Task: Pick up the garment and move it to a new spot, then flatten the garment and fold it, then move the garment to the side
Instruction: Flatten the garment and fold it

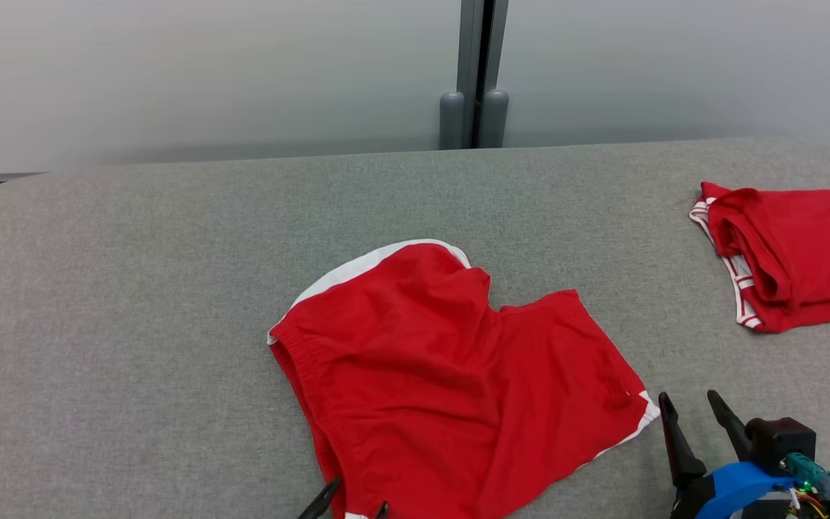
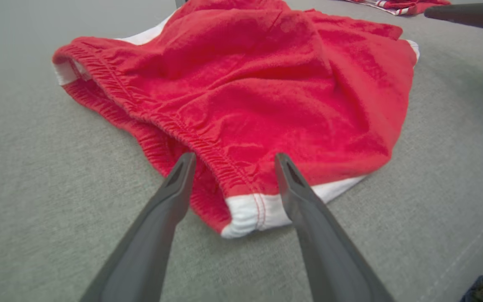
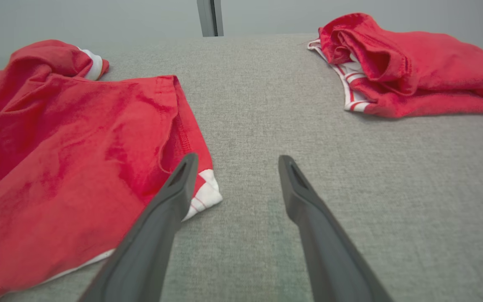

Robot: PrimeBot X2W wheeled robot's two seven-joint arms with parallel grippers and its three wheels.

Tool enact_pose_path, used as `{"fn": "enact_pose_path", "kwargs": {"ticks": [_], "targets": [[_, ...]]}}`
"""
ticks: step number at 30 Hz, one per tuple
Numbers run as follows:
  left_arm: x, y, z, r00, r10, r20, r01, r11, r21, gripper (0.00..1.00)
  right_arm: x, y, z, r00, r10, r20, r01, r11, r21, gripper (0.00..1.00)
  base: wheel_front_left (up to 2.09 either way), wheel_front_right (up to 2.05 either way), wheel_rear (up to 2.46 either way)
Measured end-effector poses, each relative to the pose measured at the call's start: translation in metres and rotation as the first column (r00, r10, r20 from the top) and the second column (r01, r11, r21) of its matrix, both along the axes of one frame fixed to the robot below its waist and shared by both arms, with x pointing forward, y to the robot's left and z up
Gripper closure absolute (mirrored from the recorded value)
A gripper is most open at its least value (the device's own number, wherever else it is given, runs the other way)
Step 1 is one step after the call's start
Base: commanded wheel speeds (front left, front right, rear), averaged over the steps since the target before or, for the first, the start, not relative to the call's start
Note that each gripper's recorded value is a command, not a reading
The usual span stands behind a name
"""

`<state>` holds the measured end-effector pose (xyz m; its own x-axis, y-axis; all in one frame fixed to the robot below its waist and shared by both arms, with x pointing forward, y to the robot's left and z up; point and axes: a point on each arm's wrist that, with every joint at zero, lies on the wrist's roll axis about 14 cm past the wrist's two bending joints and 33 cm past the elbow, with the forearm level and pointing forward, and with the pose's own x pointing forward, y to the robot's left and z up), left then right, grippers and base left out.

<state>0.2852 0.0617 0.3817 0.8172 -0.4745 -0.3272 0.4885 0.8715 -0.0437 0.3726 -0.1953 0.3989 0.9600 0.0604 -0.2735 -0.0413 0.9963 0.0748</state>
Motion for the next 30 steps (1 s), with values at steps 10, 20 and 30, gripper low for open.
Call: {"fn": "enact_pose_path", "kwargs": {"ticks": [10, 20, 30], "targets": [[-0.014, -0.004, -0.027, 0.993, -0.041, -0.108, 0.042, 0.999, 0.007, 0.0, 0.004, 0.006, -0.019, 0.998, 0.011, -0.067, -0.01, 1.0, 0.017, 0.0, 0.0, 0.0, 0.0], [-0.02, -0.025, -0.028, 0.985, -0.102, -0.136, 0.098, 0.994, -0.04, 0.0, 0.005, 0.017, -0.036, 0.99, 0.035, -0.135, -0.03, 0.999, 0.043, 0.0, 0.0, 0.0, 0.0], [-0.018, -0.026, -0.03, 0.984, -0.096, -0.152, 0.088, 0.994, -0.059, 0.4, 0.006, 0.049, -0.044, 0.979, 0.11, -0.173, -0.091, 0.99, 0.111, 1.0, 0.0, 0.0, 0.0]]}}
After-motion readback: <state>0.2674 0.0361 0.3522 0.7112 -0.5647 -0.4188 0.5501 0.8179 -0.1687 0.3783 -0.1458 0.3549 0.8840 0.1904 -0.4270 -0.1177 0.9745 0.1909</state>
